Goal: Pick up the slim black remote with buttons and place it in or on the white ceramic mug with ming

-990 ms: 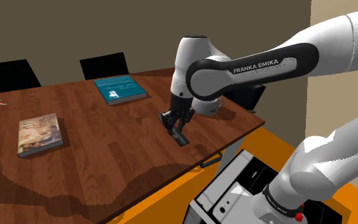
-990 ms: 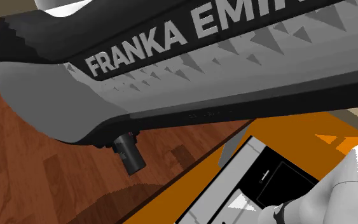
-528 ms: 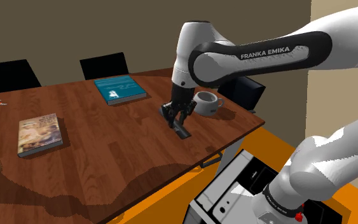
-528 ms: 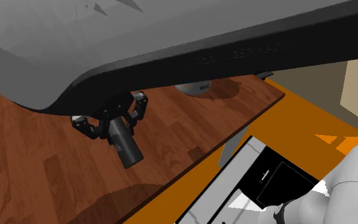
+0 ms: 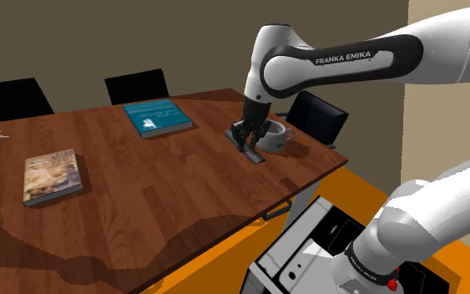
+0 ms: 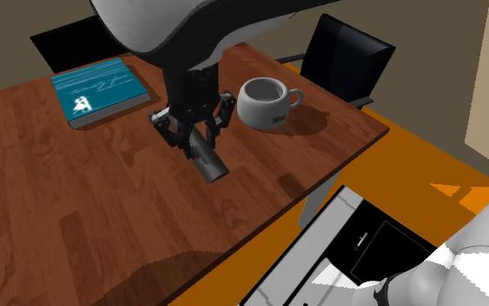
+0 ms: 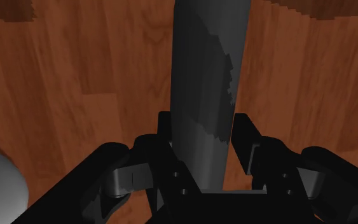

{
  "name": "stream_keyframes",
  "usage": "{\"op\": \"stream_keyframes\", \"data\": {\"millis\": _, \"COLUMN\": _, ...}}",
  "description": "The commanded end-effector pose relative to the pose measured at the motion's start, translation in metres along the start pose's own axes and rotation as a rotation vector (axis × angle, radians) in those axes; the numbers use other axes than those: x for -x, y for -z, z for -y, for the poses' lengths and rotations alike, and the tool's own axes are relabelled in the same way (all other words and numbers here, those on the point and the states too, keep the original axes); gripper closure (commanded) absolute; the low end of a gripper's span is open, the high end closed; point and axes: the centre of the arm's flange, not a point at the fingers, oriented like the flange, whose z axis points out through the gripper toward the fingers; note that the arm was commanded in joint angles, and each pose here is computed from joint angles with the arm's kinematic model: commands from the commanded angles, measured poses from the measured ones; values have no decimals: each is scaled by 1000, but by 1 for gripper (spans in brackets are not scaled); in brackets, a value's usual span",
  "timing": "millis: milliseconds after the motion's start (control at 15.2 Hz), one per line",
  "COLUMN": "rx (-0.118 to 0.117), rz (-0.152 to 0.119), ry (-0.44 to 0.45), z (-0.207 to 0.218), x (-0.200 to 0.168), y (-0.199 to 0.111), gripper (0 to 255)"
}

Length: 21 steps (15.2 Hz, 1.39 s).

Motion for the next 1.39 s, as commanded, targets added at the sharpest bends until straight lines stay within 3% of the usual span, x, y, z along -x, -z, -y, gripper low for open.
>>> {"op": "stream_keyframes", "data": {"millis": 0, "rx": 0, "rz": 0, "ry": 2, "z": -24, "x": -11, "y": 1, "gripper": 255}}
{"op": "stream_keyframes", "data": {"millis": 1320, "rx": 0, "rz": 0, "ry": 2, "z": -263, "x": -124, "y": 15, "gripper": 255}}
